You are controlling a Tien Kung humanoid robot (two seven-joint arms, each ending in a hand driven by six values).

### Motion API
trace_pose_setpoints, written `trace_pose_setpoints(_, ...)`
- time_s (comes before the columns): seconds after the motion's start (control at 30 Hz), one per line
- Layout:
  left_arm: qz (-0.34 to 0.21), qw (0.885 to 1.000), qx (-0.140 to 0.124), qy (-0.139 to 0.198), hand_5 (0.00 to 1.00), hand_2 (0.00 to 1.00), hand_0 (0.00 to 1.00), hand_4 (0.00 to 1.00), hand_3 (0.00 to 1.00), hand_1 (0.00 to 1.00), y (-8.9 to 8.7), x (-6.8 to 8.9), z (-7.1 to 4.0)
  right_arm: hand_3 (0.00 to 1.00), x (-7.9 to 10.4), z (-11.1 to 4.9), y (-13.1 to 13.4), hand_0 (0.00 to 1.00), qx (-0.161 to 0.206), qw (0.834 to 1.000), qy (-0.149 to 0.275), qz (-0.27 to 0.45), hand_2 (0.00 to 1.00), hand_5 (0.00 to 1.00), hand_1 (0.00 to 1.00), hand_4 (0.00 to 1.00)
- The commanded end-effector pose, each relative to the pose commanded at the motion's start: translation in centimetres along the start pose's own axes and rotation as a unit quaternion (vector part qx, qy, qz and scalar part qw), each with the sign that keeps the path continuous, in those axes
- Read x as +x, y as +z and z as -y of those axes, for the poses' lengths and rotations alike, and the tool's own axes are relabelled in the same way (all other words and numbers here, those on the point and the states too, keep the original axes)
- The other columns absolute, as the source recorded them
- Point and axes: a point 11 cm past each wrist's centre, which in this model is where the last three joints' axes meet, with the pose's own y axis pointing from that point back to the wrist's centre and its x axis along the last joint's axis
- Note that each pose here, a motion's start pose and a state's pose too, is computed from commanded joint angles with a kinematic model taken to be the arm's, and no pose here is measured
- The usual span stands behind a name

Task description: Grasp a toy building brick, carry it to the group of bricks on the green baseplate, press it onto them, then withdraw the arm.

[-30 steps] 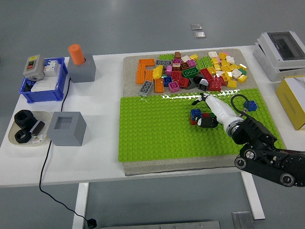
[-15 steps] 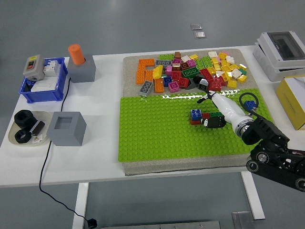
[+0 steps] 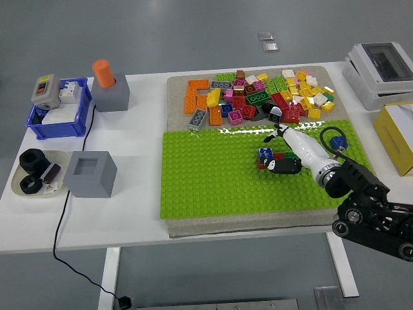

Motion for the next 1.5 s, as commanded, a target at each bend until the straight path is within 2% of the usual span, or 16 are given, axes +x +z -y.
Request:
trace_pose_setpoints(0.67,0.002,1.000,0.002,0.000,0.510,0.820,0.804,0.891,0.647,0.846,-0.2,0.0,0.0,0.667,-1.8,-0.2,1.3,0.998,-0.023,0.999,-0.031,0.018,0.998,0.319,0.998,0.656)
trace_pose_setpoints(1.5,-0.001,1.000,-0.008,-0.004,0.514,0.820,0.805,0.893,0.642,0.846,0.3,-0.1,0.0,0.665,-2.0,0.4,1.6,0.998,-0.036,0.999,-0.034,0.024,0.998,0.330,0.998,0.640)
